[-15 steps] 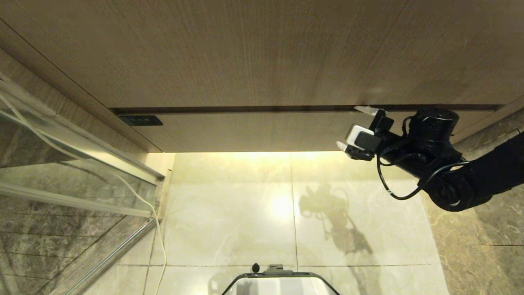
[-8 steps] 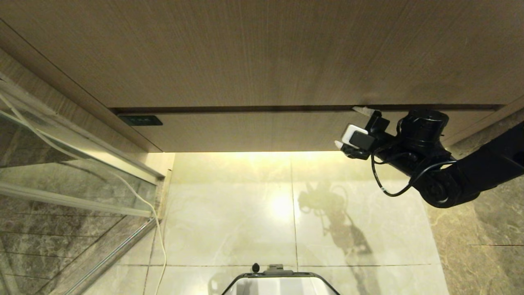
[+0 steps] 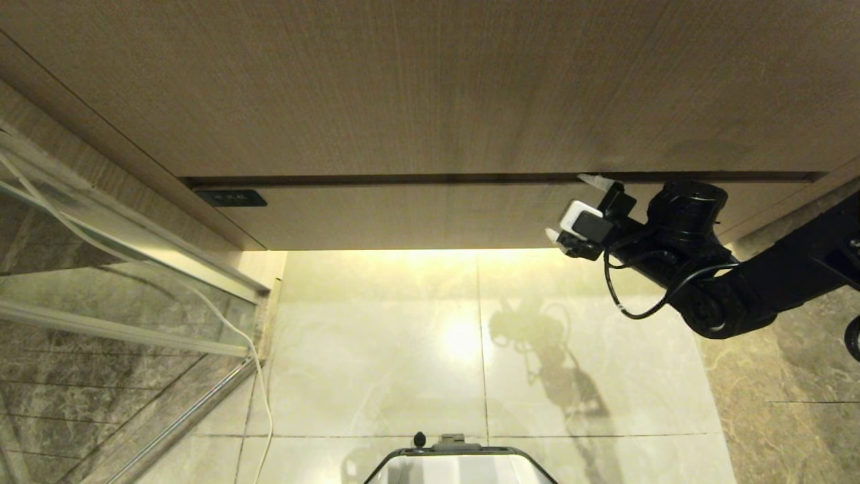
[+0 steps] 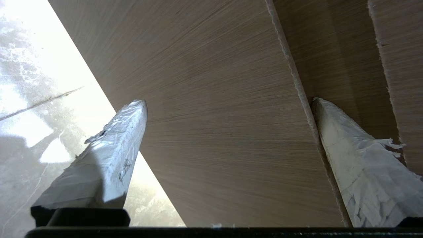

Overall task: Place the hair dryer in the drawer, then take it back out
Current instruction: Pull open the drawer

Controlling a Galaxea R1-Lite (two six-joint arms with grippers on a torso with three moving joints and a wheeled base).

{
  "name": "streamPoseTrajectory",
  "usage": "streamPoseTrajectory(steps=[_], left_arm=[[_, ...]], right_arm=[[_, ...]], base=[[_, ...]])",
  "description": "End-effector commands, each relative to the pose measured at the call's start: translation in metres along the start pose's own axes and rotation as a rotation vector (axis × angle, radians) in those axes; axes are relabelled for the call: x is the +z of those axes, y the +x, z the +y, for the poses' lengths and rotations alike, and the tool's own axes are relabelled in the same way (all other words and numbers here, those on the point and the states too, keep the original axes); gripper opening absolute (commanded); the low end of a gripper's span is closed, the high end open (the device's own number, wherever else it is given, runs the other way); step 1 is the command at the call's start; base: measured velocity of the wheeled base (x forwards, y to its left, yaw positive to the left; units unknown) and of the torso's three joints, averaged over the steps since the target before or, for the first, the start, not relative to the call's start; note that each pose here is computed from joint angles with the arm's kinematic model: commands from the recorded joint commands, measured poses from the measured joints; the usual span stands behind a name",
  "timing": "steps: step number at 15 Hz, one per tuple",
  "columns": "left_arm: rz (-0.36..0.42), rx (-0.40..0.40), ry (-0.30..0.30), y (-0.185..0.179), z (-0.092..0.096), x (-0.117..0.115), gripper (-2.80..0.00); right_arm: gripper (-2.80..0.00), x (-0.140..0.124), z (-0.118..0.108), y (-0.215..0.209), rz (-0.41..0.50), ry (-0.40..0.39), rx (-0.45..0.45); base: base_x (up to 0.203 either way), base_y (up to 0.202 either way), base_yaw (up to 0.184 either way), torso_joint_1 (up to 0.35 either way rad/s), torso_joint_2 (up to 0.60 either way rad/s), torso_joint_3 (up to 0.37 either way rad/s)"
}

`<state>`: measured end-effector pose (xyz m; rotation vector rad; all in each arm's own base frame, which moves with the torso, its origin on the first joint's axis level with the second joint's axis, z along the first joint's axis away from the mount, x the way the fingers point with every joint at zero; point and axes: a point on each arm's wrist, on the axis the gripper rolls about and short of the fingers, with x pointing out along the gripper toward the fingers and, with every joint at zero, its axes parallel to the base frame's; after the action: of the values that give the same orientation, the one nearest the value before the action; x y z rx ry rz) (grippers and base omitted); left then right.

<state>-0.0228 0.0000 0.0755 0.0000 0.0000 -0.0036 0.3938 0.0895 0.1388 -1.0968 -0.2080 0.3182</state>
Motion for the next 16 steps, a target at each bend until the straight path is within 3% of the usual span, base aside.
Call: streamPoseTrajectory(steps=[1, 6, 16], left_arm=[[0.002, 0.000, 0.000, 0.000, 0.000, 0.000, -2.80], [0.002, 0.000, 0.000, 0.000, 0.000, 0.000, -2.80], [0.002, 0.000, 0.000, 0.000, 0.000, 0.000, -2.80]], right_arm=[[0.00, -0.002, 0.004, -0.002, 0.030, 0.003, 0.027], [0.00, -0.007, 0.004, -0.007, 0.172, 0.072, 0.053], [0.00, -0.007, 0.003, -0.025, 0.219, 0.085, 0.115]], base=[[0.000, 0.000, 0.000, 0.000, 0.00, 0.000], [0.000, 0.000, 0.000, 0.000, 0.00, 0.000], [0.000, 0.000, 0.000, 0.000, 0.00, 0.000]])
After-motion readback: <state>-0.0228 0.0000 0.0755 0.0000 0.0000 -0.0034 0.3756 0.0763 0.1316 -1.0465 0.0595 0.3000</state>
